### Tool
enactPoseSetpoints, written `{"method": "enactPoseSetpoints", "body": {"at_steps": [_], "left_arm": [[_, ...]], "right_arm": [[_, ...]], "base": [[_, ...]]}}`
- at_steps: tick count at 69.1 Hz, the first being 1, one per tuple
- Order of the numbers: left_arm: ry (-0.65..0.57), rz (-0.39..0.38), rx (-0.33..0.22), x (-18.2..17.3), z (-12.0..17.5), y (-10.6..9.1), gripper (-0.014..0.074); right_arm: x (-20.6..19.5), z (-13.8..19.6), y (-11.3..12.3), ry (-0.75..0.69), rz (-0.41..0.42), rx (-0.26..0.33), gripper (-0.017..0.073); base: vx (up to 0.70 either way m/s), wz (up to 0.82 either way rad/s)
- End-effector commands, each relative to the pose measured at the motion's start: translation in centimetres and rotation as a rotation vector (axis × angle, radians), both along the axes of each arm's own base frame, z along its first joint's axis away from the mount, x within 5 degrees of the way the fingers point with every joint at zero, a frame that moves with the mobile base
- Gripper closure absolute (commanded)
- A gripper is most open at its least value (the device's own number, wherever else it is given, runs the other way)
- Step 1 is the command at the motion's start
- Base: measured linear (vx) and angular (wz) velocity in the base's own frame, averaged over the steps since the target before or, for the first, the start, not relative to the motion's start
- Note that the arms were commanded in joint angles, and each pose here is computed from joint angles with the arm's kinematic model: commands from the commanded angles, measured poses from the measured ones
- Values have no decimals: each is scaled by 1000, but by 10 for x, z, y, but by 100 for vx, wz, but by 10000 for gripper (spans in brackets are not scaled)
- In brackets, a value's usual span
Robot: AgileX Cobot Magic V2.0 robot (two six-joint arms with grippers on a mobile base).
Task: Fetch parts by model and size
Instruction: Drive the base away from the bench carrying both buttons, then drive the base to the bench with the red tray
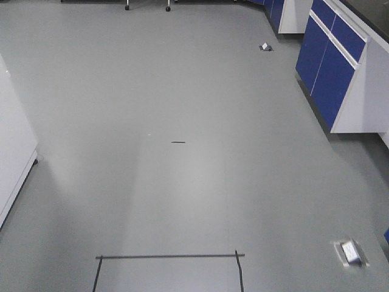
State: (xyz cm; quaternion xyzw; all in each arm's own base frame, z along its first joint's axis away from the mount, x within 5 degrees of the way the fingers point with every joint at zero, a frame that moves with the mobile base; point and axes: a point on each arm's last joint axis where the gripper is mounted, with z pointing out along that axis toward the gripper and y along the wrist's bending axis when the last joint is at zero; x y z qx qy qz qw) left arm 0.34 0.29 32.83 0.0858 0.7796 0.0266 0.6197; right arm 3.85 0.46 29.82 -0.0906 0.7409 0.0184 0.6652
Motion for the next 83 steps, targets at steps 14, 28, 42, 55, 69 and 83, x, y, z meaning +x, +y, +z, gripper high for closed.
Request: {"method": "enactPoseSetpoints", "body": {"at_steps": [14,28,42,55,69,83], "left_arm": [[-77,-8,-12,2,12,-1,600],[-77,-8,-12,2,12,-1,600],[-77,-8,-12,2,12,-1,600],[-77,-8,-12,2,12,-1,600],[-77,-8,-12,2,12,-1,600],[-77,-8,-12,2,12,-1,600]], "right_arm": [[0,15,0,-90,-2,1,564],[0,15,0,-90,-2,1,564],[0,15,0,-90,-2,1,564],[0,15,0,-90,-2,1,564],[0,15,0,-90,-2,1,564],[0,15,0,-90,-2,1,564]], "base": [[50,0],[52,-4],[55,-8],[55,-7],[57,-2],[60,-1]]}}
